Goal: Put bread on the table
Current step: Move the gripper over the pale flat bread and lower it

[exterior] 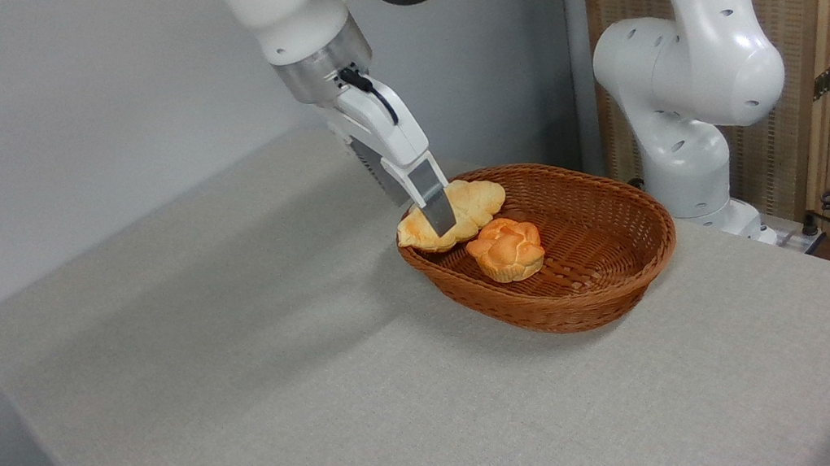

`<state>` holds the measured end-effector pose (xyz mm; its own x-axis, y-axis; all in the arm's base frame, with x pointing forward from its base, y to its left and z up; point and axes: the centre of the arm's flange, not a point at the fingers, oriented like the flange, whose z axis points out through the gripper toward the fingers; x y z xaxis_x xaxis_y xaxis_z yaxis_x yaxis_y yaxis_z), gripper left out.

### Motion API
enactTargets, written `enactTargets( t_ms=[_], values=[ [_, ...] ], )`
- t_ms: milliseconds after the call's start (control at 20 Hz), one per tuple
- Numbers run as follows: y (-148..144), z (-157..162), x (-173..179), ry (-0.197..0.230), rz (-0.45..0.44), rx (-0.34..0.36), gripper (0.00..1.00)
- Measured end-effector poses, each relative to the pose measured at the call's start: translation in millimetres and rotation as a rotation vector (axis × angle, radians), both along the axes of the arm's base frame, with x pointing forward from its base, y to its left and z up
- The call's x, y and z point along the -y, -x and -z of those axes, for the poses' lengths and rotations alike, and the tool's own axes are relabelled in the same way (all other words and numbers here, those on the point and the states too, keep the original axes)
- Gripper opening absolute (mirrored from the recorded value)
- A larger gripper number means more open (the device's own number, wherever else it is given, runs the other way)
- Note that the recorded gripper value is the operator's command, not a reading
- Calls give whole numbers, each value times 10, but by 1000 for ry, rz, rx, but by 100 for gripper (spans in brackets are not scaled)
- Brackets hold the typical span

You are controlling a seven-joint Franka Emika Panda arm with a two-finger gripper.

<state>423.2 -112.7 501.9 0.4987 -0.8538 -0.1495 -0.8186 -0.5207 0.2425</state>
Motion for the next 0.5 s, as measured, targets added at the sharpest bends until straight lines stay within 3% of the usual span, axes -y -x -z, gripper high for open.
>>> enactTargets(
  t_ms=[250,500],
  values=[
    [224,212,347,-13,92,-45,100],
    [287,231,488,-15,128,-49,100]
  ],
)
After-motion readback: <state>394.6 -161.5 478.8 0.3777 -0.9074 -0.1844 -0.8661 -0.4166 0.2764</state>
